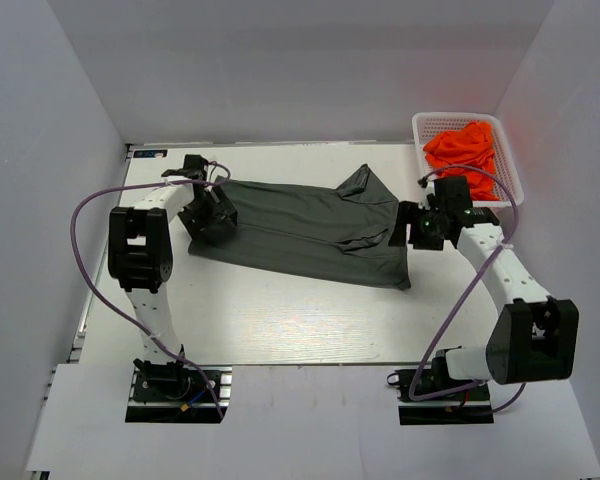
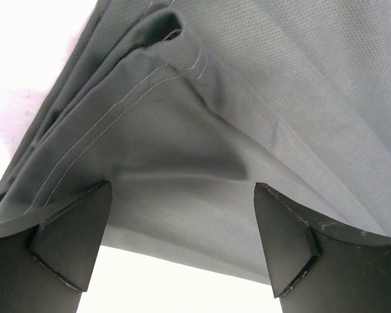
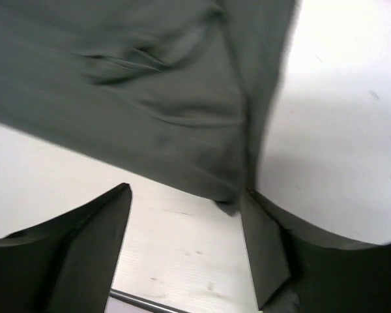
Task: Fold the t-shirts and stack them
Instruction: Fold the tshirt
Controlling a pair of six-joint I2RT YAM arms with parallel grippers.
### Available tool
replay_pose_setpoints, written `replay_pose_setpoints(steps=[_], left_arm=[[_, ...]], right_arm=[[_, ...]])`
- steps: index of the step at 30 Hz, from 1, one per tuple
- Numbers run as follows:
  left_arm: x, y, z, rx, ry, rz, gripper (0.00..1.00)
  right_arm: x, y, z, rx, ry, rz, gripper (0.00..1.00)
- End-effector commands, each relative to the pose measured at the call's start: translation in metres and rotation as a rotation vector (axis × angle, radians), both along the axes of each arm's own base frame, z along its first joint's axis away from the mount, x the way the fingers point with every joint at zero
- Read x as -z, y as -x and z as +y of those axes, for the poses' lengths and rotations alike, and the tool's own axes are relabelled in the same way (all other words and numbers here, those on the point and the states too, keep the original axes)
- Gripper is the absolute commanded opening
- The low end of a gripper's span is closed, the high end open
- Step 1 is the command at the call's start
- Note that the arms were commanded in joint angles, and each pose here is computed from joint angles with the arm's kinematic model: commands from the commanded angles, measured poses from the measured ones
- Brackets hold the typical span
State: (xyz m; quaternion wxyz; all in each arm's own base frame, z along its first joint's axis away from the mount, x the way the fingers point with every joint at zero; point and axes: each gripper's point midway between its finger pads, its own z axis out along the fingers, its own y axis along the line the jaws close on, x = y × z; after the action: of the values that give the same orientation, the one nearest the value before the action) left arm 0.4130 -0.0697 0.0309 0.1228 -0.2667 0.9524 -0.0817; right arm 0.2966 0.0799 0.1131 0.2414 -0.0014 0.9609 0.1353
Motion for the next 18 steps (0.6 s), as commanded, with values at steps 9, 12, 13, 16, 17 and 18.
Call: replay_pose_setpoints(steps=[9,12,13,16,17,18], left_arm=[[-0.042,0.007,-0.007,0.037,0.023,-0.102,1.00],[-0.035,0.013,-0.008,0.049,0.029,-0.096,1.00],[-0.030,0.016,-0.007,0.049,0.028,-0.085,1.00],[-0.023,0.019,-0.011,0.057,0.050,-0.084,1.00],[-0.023,0.019,-0.011,0.057,0.050,-0.084,1.00],[-0.023,0.021,-0.011,0.056,0.049,-0.075,1.00]], right_arm=[[-0.010,-0.032,0.090,-0.202,-0.334,-0.027,0.90],[0.002,-0.037,0.102,-0.221,-0.339,-0.003,0.90],[0.012,-0.038,0.107,-0.224,-0.336,0.025,0.90],[0.027,-0.048,0.116,-0.194,-0.339,0.046,0.90],[0.026,-0.055,0.121,-0.199,-0.347,0.026,0.90],[0.036,-0.055,0.124,-0.191,-0.346,0.053,0.90]])
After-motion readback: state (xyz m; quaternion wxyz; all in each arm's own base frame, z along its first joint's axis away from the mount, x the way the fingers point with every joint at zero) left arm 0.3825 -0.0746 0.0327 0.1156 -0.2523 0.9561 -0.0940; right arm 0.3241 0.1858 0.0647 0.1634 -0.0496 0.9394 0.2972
